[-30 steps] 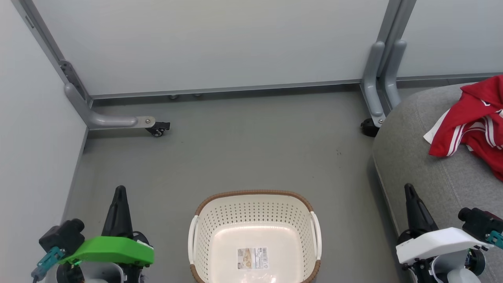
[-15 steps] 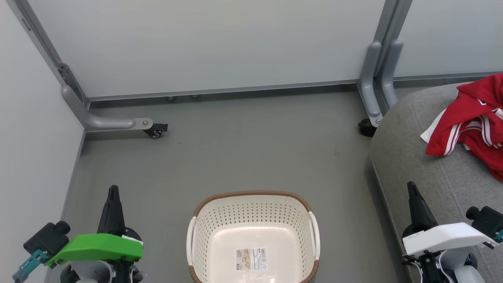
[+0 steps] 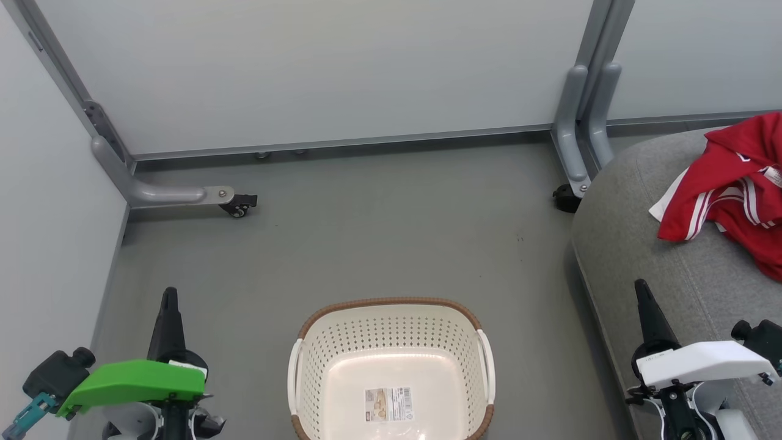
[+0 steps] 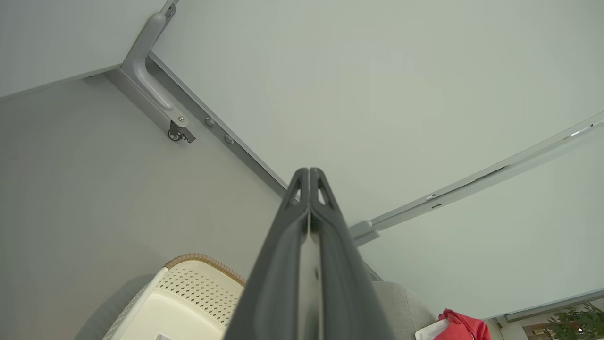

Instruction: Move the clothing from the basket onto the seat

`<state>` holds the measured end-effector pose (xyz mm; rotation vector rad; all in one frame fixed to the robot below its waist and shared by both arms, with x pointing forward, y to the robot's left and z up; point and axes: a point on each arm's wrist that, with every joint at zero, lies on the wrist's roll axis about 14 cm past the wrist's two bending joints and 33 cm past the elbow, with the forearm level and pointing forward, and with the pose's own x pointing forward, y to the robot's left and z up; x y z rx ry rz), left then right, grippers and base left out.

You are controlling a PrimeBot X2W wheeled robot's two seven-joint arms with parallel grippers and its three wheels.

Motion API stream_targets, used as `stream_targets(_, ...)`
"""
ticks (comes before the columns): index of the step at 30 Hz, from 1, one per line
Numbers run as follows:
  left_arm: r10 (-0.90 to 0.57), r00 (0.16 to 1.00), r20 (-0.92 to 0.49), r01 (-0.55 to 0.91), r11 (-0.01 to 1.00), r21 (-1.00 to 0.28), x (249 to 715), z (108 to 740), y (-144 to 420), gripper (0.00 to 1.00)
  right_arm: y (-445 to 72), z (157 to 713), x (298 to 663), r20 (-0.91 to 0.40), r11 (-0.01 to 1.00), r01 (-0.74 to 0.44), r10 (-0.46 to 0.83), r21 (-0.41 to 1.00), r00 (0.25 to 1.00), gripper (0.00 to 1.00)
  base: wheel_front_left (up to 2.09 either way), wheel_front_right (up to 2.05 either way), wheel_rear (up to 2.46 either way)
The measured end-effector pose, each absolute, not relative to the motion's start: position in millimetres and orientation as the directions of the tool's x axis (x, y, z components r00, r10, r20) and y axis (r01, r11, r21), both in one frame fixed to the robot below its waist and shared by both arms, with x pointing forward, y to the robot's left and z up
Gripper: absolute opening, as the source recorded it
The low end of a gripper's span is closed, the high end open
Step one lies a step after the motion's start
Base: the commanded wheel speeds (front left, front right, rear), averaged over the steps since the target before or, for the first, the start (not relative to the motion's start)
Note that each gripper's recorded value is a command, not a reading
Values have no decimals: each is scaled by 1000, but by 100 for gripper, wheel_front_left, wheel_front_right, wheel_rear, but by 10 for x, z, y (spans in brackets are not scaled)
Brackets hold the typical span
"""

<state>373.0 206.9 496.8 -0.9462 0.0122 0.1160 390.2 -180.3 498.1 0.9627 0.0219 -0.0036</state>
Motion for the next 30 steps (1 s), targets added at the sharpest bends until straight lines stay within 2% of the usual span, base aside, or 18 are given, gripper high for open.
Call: stream_targets(30,61,996,-59,-75,311,-947,3803,5069,2058,0,-1894,5013,3920,-24,306,22,2,952,1000,0,0,0,0)
